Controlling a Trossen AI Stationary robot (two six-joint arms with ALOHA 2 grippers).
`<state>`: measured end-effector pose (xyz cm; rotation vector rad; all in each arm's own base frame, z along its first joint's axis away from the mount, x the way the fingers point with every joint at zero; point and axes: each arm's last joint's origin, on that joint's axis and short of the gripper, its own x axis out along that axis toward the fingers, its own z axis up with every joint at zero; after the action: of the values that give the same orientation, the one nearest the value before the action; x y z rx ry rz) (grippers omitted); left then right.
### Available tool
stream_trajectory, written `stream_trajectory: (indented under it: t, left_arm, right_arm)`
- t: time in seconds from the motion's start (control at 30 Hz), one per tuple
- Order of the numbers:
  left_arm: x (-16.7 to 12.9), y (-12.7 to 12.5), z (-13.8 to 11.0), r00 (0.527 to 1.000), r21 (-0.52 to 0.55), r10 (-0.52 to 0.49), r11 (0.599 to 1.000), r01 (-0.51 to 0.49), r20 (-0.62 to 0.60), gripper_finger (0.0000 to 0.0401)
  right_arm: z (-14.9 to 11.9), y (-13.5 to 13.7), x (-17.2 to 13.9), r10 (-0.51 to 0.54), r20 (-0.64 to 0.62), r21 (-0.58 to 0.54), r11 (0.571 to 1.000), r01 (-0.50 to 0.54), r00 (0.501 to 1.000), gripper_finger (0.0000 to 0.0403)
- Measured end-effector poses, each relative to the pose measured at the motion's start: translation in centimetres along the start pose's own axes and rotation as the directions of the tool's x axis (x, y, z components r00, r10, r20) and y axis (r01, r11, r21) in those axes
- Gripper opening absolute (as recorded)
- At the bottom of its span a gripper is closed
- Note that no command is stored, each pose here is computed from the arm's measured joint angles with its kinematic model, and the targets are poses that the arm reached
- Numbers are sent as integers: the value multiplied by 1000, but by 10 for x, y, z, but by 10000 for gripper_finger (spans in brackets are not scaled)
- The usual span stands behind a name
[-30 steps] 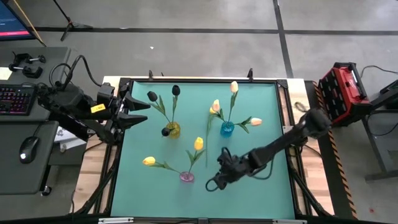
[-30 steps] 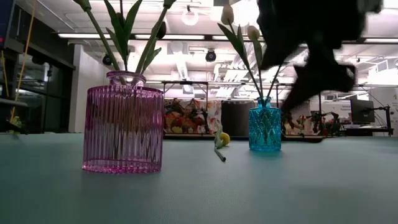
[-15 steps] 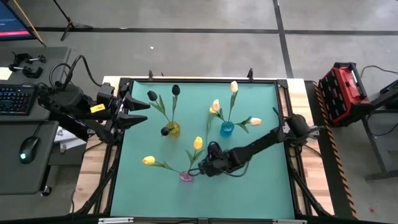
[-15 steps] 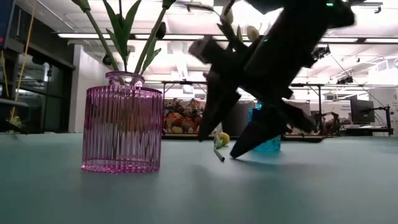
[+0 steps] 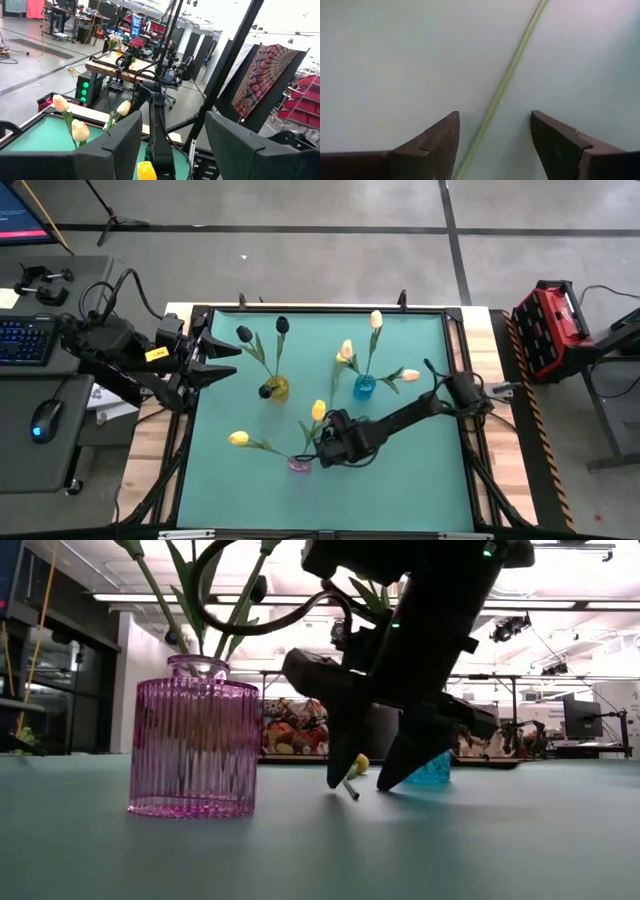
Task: Sort flowers into vase by color
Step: Put the yellow tulip flower into the purple vase
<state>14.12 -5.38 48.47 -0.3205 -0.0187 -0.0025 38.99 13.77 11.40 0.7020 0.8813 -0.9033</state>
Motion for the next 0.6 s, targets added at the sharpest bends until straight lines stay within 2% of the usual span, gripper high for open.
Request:
stream_trajectory:
  t: [0.1, 0.2, 0.37, 0.4, 0.6]
  left_arm:
    - [0, 0, 0, 1000, 0, 0, 1000, 0, 0, 204]
    - [0, 0, 0, 1000, 0, 0, 1000, 0, 0, 204]
    - [-3, 1, 2, 1000, -3, -3, 1000, 3, 8, 204]
    - [-4, 1, 2, 1000, -4, -3, 1000, 3, 10, 204]
    - [-10, 3, 5, 1000, -12, -7, 1000, 8, 25, 204]
  right_arm:
    - [-6, 3, 0, -55, -1, -46, 997, 55, 998, 199]
    - [-10, 3, -4, -104, 18, -84, 991, 105, 994, 155]
    - [-18, 0, -14, -149, 13, -201, 968, 148, 989, 26]
    - [-21, 0, -18, -153, 13, -233, 961, 152, 988, 14]
    - [-43, -5, -54, -184, -55, -351, 924, 153, 981, 3]
